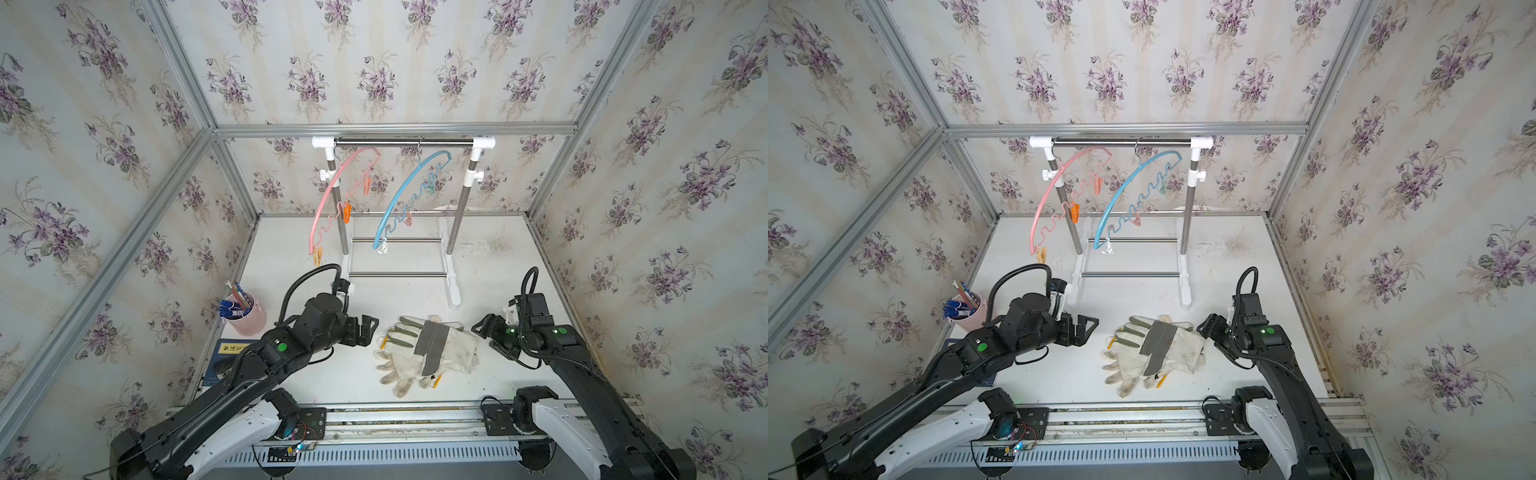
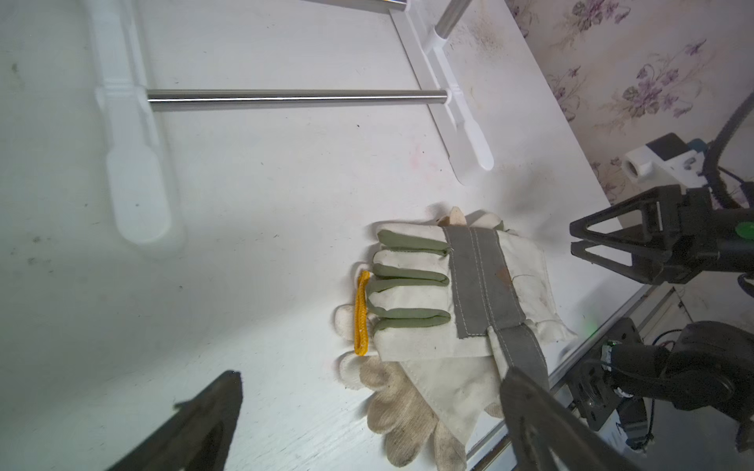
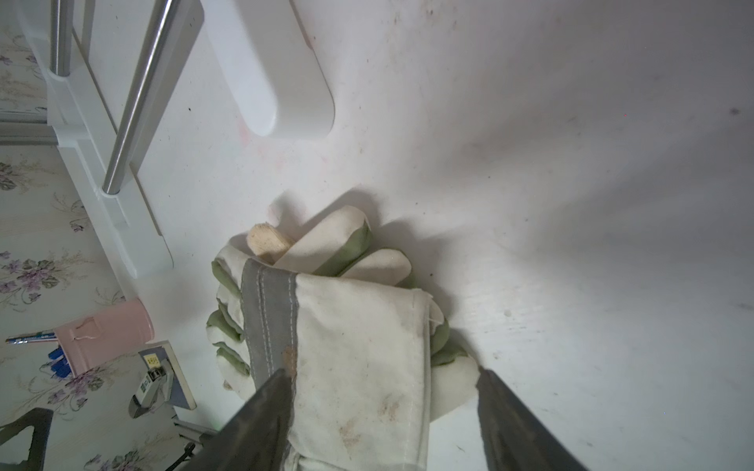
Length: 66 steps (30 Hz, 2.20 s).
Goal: Clip the gloves onto a hanger to dry
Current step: Pick up the glove from the center of the board.
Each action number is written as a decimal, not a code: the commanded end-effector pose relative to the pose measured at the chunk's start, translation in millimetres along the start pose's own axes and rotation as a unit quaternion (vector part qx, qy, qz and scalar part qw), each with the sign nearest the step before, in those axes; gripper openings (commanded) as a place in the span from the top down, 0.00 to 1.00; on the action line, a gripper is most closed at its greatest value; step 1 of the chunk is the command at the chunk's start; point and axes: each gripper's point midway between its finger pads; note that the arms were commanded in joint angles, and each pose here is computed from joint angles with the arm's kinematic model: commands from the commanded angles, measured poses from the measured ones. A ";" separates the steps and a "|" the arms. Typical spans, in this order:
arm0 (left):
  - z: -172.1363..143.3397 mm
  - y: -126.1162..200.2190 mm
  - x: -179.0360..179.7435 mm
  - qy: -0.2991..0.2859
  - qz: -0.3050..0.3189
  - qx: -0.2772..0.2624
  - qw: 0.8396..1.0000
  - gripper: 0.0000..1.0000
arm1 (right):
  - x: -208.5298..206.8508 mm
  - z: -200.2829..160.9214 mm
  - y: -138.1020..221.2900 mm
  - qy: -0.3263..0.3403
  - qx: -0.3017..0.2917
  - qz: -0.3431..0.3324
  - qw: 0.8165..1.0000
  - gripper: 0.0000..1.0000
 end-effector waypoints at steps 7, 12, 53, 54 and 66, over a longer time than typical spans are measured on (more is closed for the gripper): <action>-2.4 -24.0 -43.5 -0.141 0.034 -0.004 0.989 0.00 | -3.1 -26.8 -21.5 -0.026 0.041 0.044 0.998 0.30; 0.1 -32.8 -57.0 -0.158 0.038 -0.005 0.987 0.00 | 5.1 -26.3 -26.0 -0.030 0.037 0.079 0.996 0.35; 14.1 23.8 -132.0 -0.441 0.016 -0.225 0.869 0.00 | 122.4 41.6 59.3 0.020 -0.026 0.221 0.975 1.00; 11.9 22.0 -138.2 -0.451 0.022 -0.236 0.860 0.00 | 125.4 41.3 58.9 0.019 -0.024 0.224 0.974 1.00; -14.2 -37.0 -213.1 -0.441 0.040 -0.312 0.840 0.17 | 150.7 50.5 60.1 -0.001 -0.026 0.231 0.973 1.00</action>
Point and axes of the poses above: each gripper's point midway between its finger pads, its own y axis back along the fingers, its own x axis along the line the jaws close on, z = x × y, and after that the axes turned 11 degrees about y, right-handed
